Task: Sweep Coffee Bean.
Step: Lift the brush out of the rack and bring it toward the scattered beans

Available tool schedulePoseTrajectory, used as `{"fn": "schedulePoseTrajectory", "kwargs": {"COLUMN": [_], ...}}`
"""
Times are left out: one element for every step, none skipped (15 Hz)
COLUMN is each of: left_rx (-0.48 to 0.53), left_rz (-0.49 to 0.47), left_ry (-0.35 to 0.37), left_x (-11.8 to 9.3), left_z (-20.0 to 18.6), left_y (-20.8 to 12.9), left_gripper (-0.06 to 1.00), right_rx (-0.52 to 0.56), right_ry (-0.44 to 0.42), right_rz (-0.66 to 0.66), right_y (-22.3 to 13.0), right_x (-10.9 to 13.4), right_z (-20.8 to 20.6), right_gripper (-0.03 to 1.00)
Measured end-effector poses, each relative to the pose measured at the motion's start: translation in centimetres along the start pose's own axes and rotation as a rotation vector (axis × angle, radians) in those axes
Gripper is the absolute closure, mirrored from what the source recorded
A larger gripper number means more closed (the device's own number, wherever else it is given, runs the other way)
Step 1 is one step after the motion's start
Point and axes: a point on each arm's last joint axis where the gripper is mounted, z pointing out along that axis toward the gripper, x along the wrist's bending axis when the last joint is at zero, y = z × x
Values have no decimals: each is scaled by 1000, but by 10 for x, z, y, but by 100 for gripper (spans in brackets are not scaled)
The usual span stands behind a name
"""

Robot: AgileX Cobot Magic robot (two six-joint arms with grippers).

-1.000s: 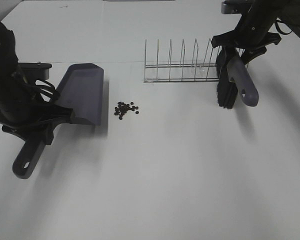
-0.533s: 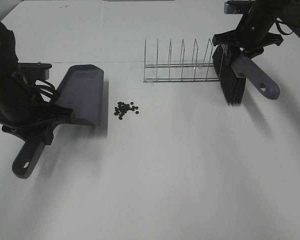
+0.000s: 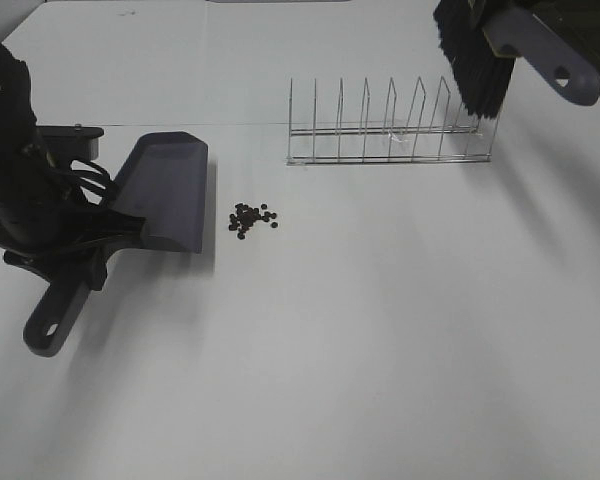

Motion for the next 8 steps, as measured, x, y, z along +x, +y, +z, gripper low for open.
{"fn": "schedulePoseTrajectory", "kwargs": {"left_rx": [2, 7, 23, 30, 33, 41, 58, 92], "left_rz": [0, 0, -2, -4, -6, -8, -9, -10], "left_ry": [1, 2, 5, 6, 5, 5, 10, 20], "left_x": [0, 0, 0, 1, 0, 0, 1, 1], "left_z": [0, 0, 0, 0, 0, 1, 6, 15], "left_y": [0, -1, -2, -3, -3, -3, -4, -6], "left_gripper": [63, 63, 63, 63, 63, 63, 63, 63], "right_rx": [-31, -69, -122, -118, -113, -101, -67, -9], "right_ry": [17, 36, 58, 66, 70, 77, 82, 87], "right_rz": [4, 7, -8, -11, -14, -17, -20, -31], "right_y": [3, 6, 4, -2, -11, -17, -29, -44], "right_x": [2, 5, 13, 16, 19, 21, 24, 30], "right_z": [-17, -39, -81, -96, -112, -117, -121, -117], "right_gripper": [68, 68, 68, 68, 68, 68, 68, 68]}}
